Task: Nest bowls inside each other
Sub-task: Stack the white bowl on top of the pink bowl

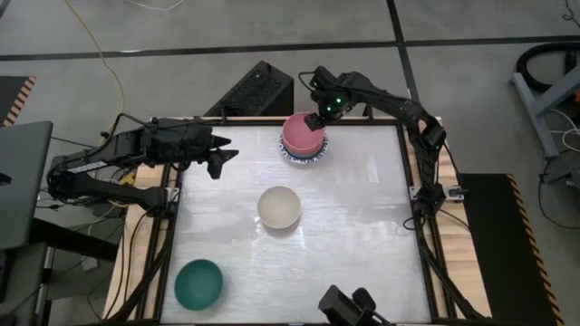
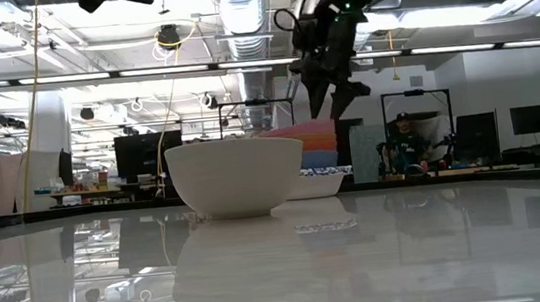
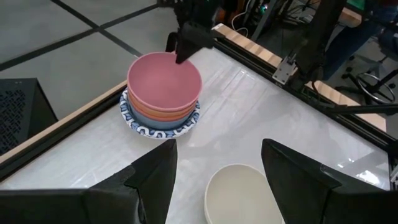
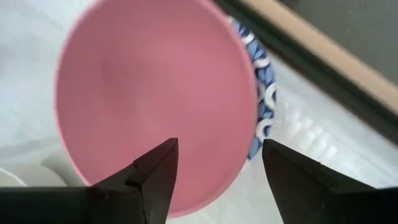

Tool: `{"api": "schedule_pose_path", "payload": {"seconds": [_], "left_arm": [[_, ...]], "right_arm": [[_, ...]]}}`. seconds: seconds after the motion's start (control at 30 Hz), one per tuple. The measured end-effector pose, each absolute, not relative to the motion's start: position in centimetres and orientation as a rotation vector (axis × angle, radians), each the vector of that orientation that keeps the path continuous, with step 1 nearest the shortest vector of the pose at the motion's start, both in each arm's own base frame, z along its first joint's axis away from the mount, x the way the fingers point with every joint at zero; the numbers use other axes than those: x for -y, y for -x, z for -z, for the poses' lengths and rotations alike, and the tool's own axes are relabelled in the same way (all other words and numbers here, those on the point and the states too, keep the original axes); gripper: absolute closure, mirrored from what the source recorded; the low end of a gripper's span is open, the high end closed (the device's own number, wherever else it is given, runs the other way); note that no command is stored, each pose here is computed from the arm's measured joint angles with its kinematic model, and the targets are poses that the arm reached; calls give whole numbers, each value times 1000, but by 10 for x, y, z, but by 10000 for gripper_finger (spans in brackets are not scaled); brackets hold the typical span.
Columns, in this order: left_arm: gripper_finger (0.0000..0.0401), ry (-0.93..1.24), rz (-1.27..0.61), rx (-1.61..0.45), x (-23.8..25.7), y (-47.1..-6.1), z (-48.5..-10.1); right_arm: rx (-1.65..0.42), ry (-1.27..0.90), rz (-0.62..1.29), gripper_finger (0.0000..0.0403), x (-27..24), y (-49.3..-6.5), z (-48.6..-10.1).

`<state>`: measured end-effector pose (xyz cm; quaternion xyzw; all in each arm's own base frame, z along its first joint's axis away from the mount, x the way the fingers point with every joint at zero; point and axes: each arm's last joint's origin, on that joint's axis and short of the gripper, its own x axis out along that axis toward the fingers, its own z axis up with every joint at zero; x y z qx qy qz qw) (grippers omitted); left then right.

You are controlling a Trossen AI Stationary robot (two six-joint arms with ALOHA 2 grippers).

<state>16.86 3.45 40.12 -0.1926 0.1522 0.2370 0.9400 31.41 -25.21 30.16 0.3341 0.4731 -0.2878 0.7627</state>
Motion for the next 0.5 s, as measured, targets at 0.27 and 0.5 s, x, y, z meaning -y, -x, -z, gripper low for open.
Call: {"api": "schedule_pose_path", "payload": {"seconds": [0.27,0.5], "left_arm": [[177,366,-479,-318,-35,-169,-401],[177,313,-468,-331,-35,-169,-401]], "right_arm": [[-971,-603,623,148,247,-316,-343],[-919,-278,376,148,194,-345,-387]]}}
